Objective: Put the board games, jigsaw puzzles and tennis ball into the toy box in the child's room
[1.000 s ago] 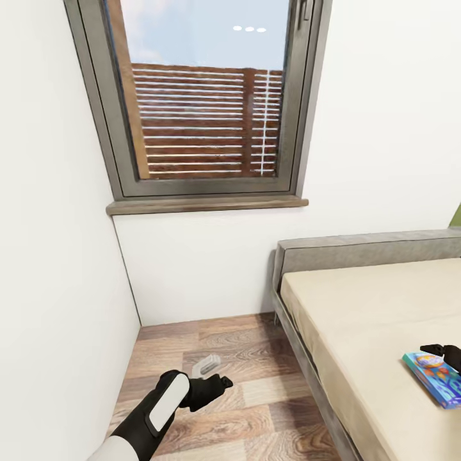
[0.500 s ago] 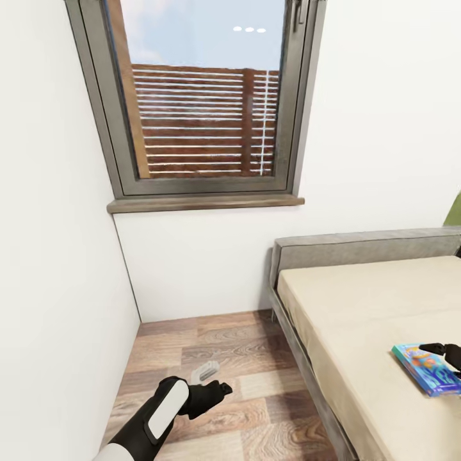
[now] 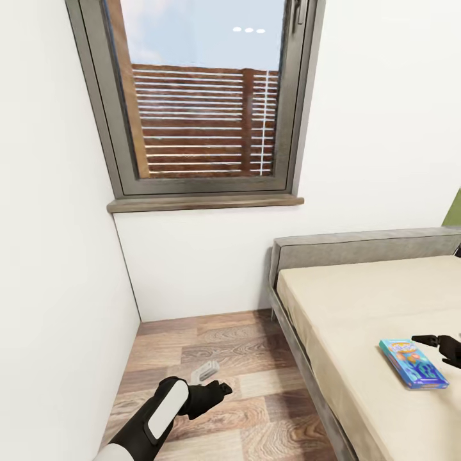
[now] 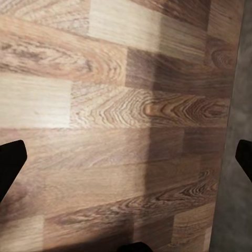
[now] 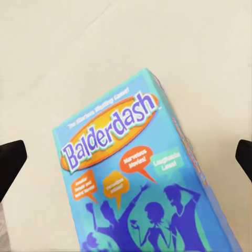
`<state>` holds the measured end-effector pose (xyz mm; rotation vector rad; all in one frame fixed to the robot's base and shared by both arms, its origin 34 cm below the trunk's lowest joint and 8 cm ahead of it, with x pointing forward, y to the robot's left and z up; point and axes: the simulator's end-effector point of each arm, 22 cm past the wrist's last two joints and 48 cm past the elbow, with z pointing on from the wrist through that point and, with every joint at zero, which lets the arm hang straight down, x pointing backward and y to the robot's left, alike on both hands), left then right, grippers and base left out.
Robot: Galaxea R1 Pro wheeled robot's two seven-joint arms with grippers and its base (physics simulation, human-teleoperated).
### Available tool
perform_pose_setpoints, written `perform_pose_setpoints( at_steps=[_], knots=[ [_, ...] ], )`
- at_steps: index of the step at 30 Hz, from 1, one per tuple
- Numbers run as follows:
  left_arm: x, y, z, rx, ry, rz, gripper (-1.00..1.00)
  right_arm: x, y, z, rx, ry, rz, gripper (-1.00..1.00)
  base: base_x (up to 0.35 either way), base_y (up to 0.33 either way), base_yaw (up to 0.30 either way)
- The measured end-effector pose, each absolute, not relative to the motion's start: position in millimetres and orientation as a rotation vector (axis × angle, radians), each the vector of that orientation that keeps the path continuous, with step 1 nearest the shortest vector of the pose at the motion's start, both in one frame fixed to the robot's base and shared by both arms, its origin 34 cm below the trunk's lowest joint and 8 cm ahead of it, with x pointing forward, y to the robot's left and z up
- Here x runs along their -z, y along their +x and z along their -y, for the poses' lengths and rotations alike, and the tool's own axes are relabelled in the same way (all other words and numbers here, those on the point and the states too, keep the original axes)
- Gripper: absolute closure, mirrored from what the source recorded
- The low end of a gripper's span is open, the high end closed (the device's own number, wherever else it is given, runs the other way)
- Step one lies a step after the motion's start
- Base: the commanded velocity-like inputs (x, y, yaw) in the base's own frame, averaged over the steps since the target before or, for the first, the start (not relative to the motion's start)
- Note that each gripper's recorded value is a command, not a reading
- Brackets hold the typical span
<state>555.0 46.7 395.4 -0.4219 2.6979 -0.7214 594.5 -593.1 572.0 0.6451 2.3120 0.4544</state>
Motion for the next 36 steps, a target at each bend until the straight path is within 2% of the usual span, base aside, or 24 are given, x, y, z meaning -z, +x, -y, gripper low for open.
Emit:
perform_pose_setpoints(
  at_steps=[10, 36],
  knots=[
    [-395, 555, -47, 0.721, -0.423, -2.698, -1.0, -557, 593, 575, -0.423, 0.556, -2.404, -1.0, 0.0, 0.0, 0.0],
    [-395, 555, -47, 0.717, -0.417, -2.7, -1.0, -538, 581, 590, -0.368, 0.628, -2.436, -1.0, 0.0, 0.0, 0.0]
  ],
)
